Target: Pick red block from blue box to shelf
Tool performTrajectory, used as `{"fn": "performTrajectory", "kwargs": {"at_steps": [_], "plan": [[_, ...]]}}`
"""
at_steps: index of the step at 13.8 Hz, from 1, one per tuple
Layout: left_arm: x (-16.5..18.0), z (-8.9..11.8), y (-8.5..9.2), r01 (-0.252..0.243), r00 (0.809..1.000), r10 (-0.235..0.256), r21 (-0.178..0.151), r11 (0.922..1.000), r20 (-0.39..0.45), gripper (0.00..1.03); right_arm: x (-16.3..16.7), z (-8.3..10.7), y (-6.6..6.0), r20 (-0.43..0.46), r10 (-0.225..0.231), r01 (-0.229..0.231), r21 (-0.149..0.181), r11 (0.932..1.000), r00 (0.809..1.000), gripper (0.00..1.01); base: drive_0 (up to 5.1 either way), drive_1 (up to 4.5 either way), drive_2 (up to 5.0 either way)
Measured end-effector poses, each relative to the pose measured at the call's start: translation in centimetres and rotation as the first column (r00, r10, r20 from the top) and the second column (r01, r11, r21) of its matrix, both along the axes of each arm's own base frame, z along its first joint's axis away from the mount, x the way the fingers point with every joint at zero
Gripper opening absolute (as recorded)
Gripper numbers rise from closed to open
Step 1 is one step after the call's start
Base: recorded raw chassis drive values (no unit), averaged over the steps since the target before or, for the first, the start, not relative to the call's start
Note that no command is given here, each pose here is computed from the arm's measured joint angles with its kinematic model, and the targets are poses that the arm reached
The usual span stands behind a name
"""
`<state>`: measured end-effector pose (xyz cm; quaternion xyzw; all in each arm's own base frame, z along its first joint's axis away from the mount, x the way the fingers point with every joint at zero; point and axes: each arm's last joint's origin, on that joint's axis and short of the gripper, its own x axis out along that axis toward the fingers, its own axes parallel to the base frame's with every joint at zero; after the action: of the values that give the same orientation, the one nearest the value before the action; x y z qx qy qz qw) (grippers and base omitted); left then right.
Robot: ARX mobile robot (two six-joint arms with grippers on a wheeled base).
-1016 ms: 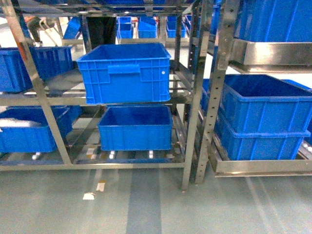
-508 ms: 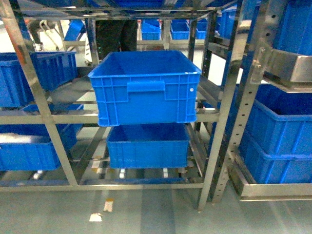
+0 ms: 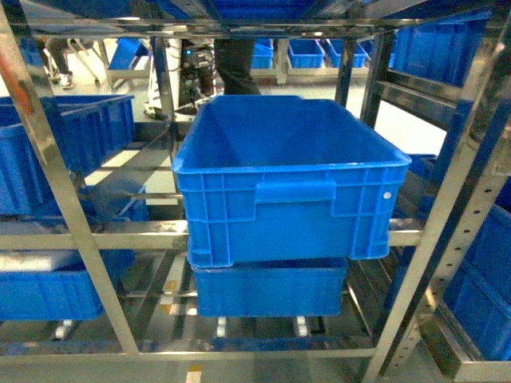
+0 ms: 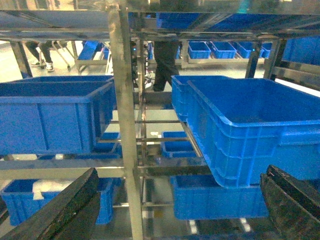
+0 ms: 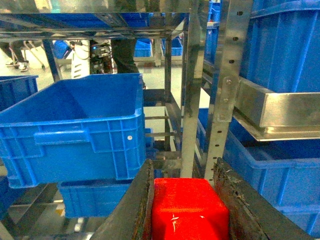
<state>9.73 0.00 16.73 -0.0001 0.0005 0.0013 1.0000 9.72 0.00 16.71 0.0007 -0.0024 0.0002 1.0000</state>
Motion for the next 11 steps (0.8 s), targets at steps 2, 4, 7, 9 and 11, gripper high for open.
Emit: {"fn": "performTrajectory", "kwargs": {"at_steps": [2, 4, 7, 9, 11], "plan": [[0.00, 0.02, -0.01, 0.003, 1.000, -0.003, 0.000, 1.0000, 0.002, 0.98, 0.00, -0.03, 0.00, -0.003, 0.000, 0.000, 0.000, 1.0000, 1.000, 0.29, -0.2, 3.92, -4.3], [0.00, 0.03, -0.01, 0.002, 1.000, -0.002, 0.000, 1.0000, 0.003, 0.98, 0.00, -0.02, 0.00, -0.002, 0.000, 0.000, 0.000, 1.0000, 1.000, 0.29, -0.1, 4.05, -4.3], [0.00, -0.01, -0.01, 0.003, 1.000, -0.003, 0.000, 1.0000, -0.002, 0.98, 0.01, -0.09, 0.00, -0.010, -0.001, 0.001, 0.000, 1.0000, 1.000, 0.29, -0.1, 2.73, -2.9], [0.00, 0.00, 0.00, 0.000, 1.000, 0.000, 0.000, 1.0000, 0.000, 0.98, 0.00, -0.04, 0.00, -0.005, 0.000, 0.000, 0.000, 1.0000, 1.000, 0.29, 0.0, 0.00, 0.0], [0.00, 0.04, -0.01, 0.003, 1.000, -0.003, 0.000, 1.0000, 0.004, 0.98, 0.00, -0.01, 0.00, -0.001, 0.000, 0.000, 0.000, 1.0000, 1.000, 0.29, 0.0, 0.00, 0.0]]}}
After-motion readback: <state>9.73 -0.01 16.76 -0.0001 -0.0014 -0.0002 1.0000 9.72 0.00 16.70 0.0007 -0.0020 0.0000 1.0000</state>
